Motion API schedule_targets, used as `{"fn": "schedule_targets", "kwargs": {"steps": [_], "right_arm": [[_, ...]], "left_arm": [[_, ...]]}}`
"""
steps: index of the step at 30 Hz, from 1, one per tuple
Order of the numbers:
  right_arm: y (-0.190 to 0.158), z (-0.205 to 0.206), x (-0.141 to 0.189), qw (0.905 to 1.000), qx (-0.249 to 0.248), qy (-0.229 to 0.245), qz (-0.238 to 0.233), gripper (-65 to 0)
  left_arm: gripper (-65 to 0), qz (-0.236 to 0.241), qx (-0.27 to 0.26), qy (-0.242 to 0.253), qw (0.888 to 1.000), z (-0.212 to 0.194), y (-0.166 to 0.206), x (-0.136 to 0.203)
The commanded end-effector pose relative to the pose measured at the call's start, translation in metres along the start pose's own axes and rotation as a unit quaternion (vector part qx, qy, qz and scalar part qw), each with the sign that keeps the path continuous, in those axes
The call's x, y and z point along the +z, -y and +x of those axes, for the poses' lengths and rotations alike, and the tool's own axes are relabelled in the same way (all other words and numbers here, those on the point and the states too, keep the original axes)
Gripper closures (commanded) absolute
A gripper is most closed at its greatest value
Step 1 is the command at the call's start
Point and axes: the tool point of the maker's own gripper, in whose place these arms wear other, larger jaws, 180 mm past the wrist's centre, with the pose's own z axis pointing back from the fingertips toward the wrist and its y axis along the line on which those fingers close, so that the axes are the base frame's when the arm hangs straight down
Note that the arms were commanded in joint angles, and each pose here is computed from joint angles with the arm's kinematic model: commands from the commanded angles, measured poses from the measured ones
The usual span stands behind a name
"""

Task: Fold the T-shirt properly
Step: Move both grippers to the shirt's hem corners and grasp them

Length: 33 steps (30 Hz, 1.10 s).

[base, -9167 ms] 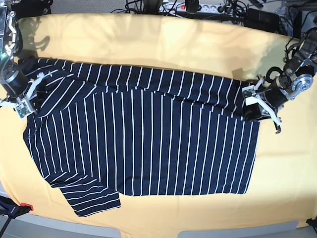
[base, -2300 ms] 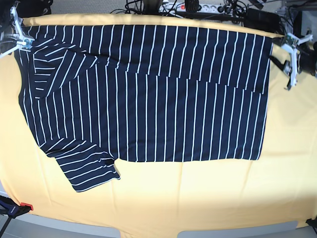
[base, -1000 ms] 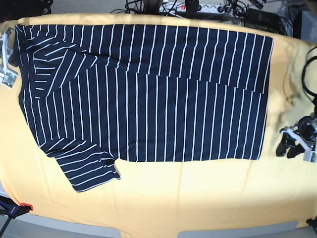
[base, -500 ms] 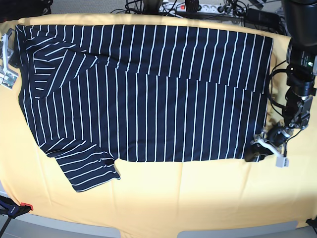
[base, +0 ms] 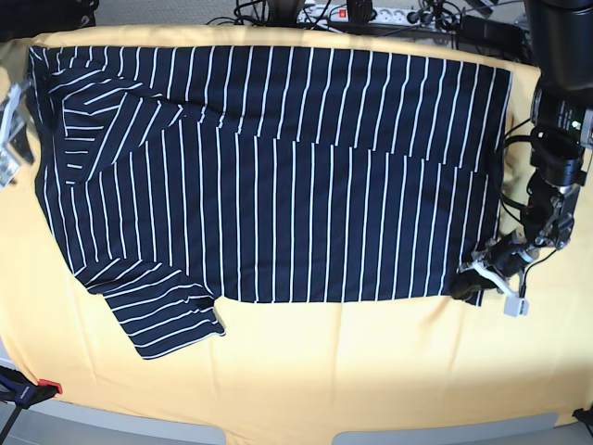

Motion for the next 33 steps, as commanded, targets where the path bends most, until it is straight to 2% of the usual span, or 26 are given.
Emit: {"fn": "schedule_targets", "kwargs": {"steps": [1, 4, 9, 14, 18, 23, 27, 29, 33], "right_arm": [[0.017, 0.016, 0.003, 0.999, -0.004, 0.03, -0.032, -24.9], [0.041, 0.028, 0.005, 0.9917, -0.059, 0.077, -0.084, -26.4], [0.072, 0.015, -0.013, 0.9684, -0.181, 0.128, -0.114, -28.9], [0.067, -0.004, -0.072, 0.9463, -0.285, 0.143, -0.052, -28.9], [0.058, -0.001, -0.124, 0.933, -0.331, 0.141, 0.003, -28.9], [0.059, 0.006, -0.177, 0.9294, -0.35, 0.113, 0.025, -28.9], [0.059, 0.012, -0.203, 0.9344, -0.341, 0.096, 0.032, -28.9], [0.068, 0.01, -0.21, 0.9363, -0.34, 0.088, 0.012, -28.9], [0.093, -0.002, -0.211, 0.9391, -0.331, 0.072, -0.058, -28.9]], "left_arm": [[0.0, -0.006, -0.015, 0.016, 1.0, 0.025, 0.004, 0.0], [0.0, -0.011, -0.024, 0.035, 0.999, 0.046, 0.009, -0.002], [0.0, -0.017, -0.036, 0.057, 0.998, 0.076, 0.017, -0.004], [0.0, -0.02, -0.039, 0.059, 0.997, 0.083, 0.02, -0.005], [0.0, -0.019, -0.038, 0.055, 0.998, 0.08, 0.02, -0.005], [0.0, -0.018, -0.036, 0.049, 0.998, 0.072, 0.017, -0.005], [0.0, -0.016, -0.031, 0.039, 0.999, 0.061, 0.015, -0.005], [0.0, -0.015, -0.03, 0.03, 0.999, 0.056, 0.015, -0.005], [0.0, -0.014, -0.029, 0.024, 0.999, 0.051, 0.013, -0.005]]}}
